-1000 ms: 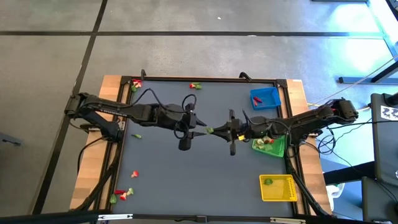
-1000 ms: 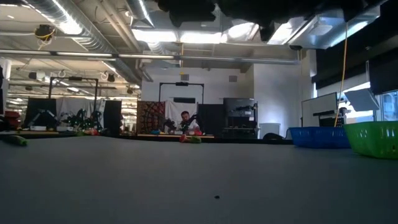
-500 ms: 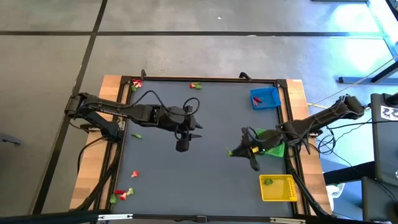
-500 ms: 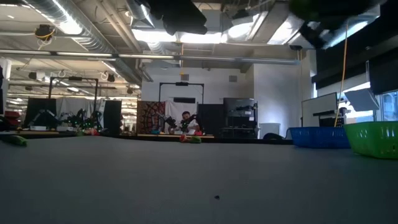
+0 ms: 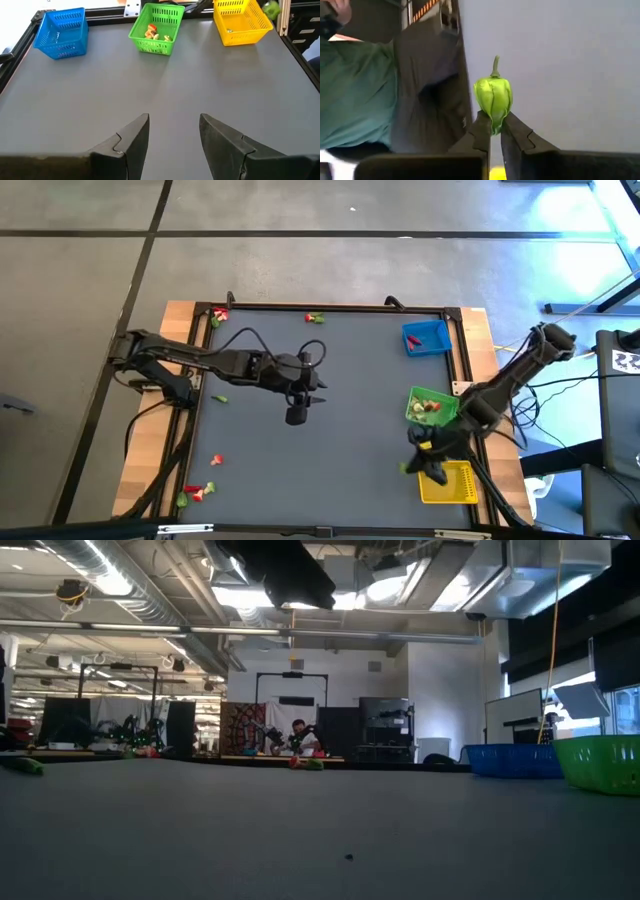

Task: Sort produce into baskets
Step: Put the green capsicum into the yellow basket

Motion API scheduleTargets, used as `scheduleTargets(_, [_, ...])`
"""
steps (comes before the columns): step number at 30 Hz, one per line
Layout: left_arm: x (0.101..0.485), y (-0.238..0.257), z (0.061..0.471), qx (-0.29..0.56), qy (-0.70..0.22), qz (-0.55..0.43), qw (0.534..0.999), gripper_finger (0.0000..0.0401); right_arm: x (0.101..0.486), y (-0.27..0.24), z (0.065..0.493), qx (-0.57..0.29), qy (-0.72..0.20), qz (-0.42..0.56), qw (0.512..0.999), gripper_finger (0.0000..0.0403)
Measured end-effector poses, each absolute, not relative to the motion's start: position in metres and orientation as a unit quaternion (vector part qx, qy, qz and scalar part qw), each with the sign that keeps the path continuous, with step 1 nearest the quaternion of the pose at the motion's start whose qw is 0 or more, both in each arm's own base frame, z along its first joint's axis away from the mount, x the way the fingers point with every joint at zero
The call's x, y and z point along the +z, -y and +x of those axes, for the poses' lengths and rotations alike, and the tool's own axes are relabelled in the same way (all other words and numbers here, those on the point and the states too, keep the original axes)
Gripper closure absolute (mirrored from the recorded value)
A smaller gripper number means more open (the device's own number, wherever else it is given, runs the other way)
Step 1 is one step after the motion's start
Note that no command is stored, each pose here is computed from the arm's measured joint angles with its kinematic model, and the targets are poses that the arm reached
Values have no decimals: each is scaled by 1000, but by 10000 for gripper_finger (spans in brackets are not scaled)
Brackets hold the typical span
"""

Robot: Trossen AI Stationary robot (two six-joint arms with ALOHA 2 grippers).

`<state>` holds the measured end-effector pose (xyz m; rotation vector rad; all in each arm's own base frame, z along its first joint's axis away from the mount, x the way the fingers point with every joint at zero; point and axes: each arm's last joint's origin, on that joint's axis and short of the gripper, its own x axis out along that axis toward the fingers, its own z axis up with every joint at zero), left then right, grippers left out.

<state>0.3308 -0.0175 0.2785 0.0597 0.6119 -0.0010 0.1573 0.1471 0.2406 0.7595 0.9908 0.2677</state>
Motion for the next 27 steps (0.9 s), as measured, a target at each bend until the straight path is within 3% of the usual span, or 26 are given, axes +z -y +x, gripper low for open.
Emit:
scheduleTargets(13, [271, 17, 335, 0, -313, 32, 949, 230, 221, -164, 102, -39, -608, 417, 675, 384])
scheduleTargets(27, [271, 17, 335, 1, -313, 32, 949, 230, 197, -181, 90, -108, -668, 383, 629, 377])
